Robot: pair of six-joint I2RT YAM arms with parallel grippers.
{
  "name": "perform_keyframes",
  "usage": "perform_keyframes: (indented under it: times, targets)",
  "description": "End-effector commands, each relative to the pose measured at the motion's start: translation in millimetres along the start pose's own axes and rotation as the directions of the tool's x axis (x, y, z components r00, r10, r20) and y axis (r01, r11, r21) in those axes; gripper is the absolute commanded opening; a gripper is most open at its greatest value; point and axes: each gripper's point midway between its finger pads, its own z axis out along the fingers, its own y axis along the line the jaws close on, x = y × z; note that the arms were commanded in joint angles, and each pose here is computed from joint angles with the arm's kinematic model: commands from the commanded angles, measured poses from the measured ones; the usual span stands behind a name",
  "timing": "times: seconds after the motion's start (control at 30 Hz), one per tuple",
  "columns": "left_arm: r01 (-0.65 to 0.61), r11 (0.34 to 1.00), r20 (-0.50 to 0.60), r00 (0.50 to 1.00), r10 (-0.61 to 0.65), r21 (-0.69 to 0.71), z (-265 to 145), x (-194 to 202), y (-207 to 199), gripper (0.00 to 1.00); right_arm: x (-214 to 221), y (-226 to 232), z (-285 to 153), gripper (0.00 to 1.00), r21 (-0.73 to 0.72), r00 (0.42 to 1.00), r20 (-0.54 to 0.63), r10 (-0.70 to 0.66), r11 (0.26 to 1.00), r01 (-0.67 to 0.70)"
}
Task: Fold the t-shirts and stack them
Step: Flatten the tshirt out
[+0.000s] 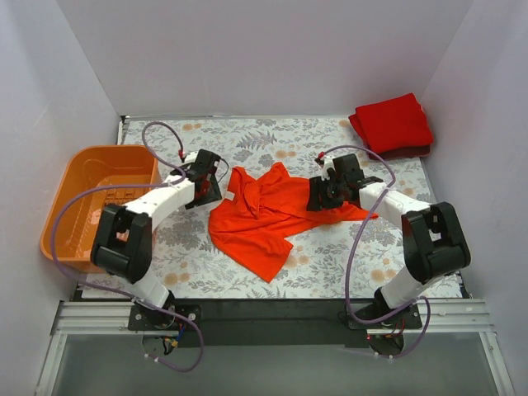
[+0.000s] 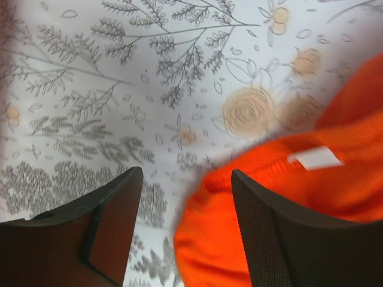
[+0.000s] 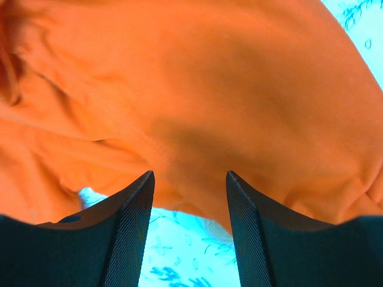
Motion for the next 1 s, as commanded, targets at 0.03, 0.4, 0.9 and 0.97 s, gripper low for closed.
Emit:
perform_keyframes:
  times: [0.03, 0.4, 0.9, 0.97]
  targets:
    - [0.132, 0.987, -0.042, 0.991, -0.128, 0.095, -56, 13, 4, 0.6, -6, 33, -23, 0.58, -0.066, 0.997, 0.044, -0.058, 0.996, 0.061]
    - [0.161, 0.958, -0.269, 0.958, -0.095, 0.236, -83, 121, -12, 0.35, 80, 169, -12, 0.41, -0.325, 0.932, -0.127, -0.34, 0.902, 0.285]
    - [0.272, 0.958, -0.174, 0.952, -0.254, 0.093, -76, 91, 30, 0.31, 170, 224, 12, 0.25, -0.425, 0.71, -0.377, -0.594, 0.792, 0.437]
    - [0.285, 0.955, -0.178, 0.947, -0.267, 0.086, -76, 93, 31, 0.34, 179, 235, 10, 0.25, -0.472, 0.677, -0.389, -0.624, 0.767, 0.435]
